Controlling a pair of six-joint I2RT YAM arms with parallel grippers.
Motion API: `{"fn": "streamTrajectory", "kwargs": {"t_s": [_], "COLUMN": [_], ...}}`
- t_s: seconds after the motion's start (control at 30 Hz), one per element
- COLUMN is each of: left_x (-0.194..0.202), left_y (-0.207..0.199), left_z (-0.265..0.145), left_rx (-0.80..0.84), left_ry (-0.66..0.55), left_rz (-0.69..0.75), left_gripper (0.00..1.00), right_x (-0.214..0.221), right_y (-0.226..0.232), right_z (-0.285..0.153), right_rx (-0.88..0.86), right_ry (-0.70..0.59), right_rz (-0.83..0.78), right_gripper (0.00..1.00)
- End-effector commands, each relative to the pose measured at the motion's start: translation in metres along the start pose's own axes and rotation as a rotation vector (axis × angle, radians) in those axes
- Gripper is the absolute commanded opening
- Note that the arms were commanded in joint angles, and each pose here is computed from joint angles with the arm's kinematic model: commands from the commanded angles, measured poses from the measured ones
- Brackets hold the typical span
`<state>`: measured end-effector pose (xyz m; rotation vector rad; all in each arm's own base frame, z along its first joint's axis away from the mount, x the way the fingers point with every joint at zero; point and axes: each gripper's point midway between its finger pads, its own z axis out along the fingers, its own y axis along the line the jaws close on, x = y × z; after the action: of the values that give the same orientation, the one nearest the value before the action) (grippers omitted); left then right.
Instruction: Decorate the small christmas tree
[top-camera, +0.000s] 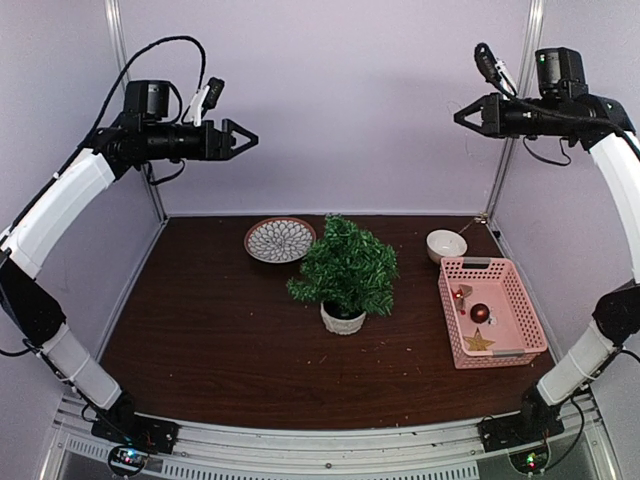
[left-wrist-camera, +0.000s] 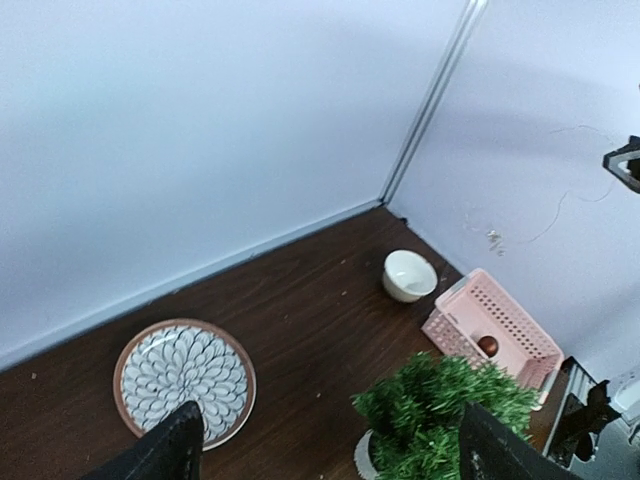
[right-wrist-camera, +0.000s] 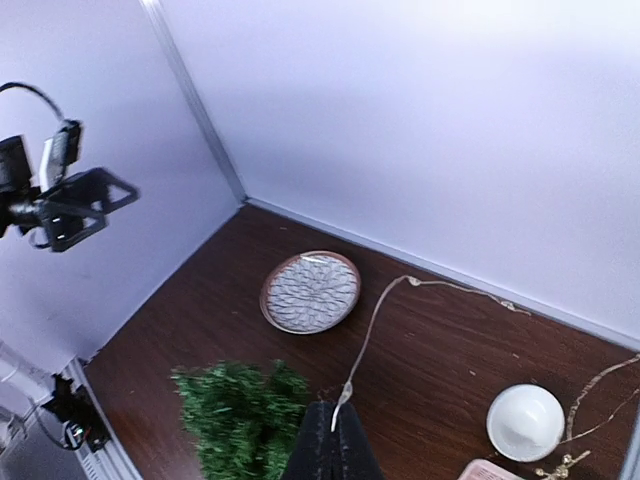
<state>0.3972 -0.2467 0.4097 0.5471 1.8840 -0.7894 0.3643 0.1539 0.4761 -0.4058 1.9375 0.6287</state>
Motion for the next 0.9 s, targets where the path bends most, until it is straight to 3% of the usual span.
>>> {"fn": "streamTrajectory", "kwargs": {"t_s": [0.0,0.4,0.53,0.7,0.87], "left_x": [-0.023,-0.038,-0.035,-0.030,-0.030], "left_y": [-0.040,-0.110,-0.122,-0.127,-0.130], "left_z": [-0.005,-0.011,-0.003,0.009,0.012], "left_rx": [0.217,0.456,0.462,0.449,0.452], "left_ry": [-0.032,-0.097,-0.088,-0.078,-0.081], "left_rz": [0.055,0.209,0.249,0.245,0.260], "left_gripper": [0.87,0.81,0.78,0.77,0.77], "right_x": [0.004,0.016,0.021,0.005,-0.003], "right_y": [0.064,0.145,0.140,0.121,0.130], "right_z": [0.006,0.012,0.011,-0.004,-0.017], "right_rx": [-0.236,-0.492,-0.431,-0.278,-0.321], "right_ry": [0.054,0.075,0.095,0.027,-0.016], "right_rz": [-0.143,-0.239,-0.264,-0.302,-0.314], "right_gripper": [0.00,0.00,0.00,0.00,0.00]}}
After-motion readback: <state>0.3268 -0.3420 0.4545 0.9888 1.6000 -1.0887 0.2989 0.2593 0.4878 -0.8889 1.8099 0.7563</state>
